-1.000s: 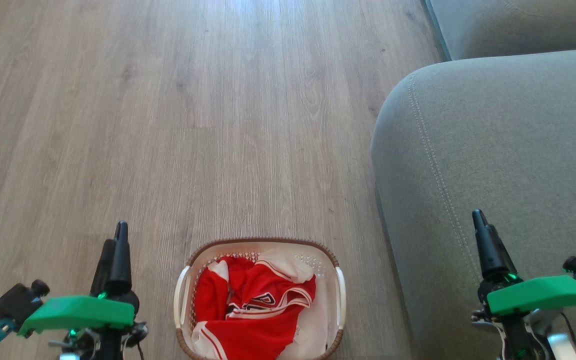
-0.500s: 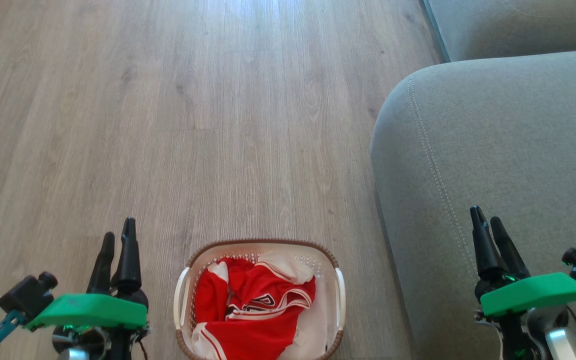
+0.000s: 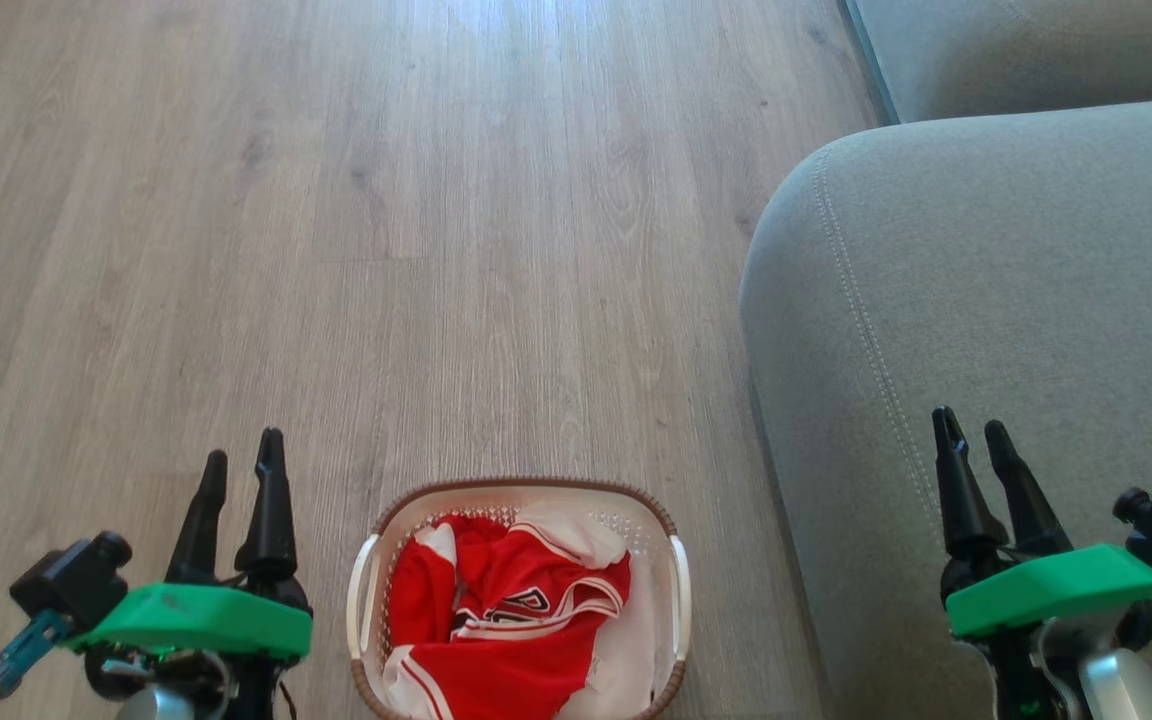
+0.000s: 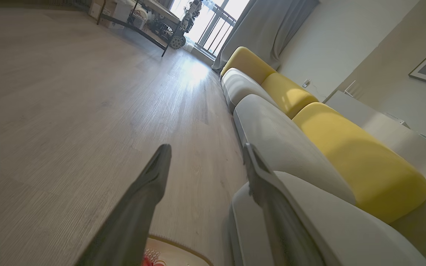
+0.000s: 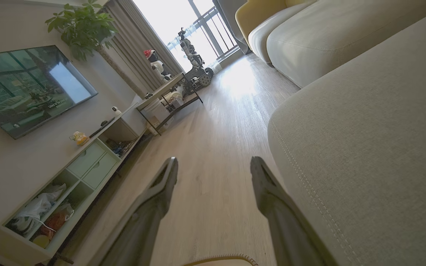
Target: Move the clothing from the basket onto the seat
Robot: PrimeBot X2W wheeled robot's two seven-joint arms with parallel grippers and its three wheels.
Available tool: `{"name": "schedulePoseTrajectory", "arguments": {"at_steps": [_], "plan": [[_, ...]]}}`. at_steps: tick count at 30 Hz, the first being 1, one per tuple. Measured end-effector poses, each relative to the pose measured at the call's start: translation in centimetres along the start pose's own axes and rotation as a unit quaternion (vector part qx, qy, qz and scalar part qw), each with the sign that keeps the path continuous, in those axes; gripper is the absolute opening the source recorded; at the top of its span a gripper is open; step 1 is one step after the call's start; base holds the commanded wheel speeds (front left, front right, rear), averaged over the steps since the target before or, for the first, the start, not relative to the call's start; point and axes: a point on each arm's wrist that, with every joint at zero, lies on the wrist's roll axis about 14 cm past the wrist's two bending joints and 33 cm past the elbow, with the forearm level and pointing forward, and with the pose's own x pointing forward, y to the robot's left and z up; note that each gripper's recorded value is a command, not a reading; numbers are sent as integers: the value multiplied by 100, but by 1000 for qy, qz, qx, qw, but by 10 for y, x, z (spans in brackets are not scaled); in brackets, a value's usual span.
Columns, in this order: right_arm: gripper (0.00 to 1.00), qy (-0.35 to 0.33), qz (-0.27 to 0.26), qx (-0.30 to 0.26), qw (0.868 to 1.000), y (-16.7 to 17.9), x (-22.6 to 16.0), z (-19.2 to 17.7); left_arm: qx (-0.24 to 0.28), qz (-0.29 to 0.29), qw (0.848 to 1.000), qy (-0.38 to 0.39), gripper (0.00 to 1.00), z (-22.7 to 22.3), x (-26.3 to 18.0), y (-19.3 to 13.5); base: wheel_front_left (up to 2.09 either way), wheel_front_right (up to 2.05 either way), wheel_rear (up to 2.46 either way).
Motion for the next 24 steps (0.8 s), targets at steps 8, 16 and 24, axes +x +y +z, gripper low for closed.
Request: {"name": "schedulePoseTrajectory", "arguments": {"at_steps": [8, 16, 24], "plan": [[100, -7, 14, -41, 999, 7, 1, 2, 43, -10, 999, -10, 100, 4, 0, -4, 0, 0, 0], [100, -16, 28, -82, 996, 13, 1, 5, 86, -25, 996, -23, 100, 9, 1, -12, 0, 0, 0], [100, -25, 38, -124, 991, 17, 1, 8, 130, -36, 990, -34, 100, 12, 1, -18, 0, 0, 0]]}}
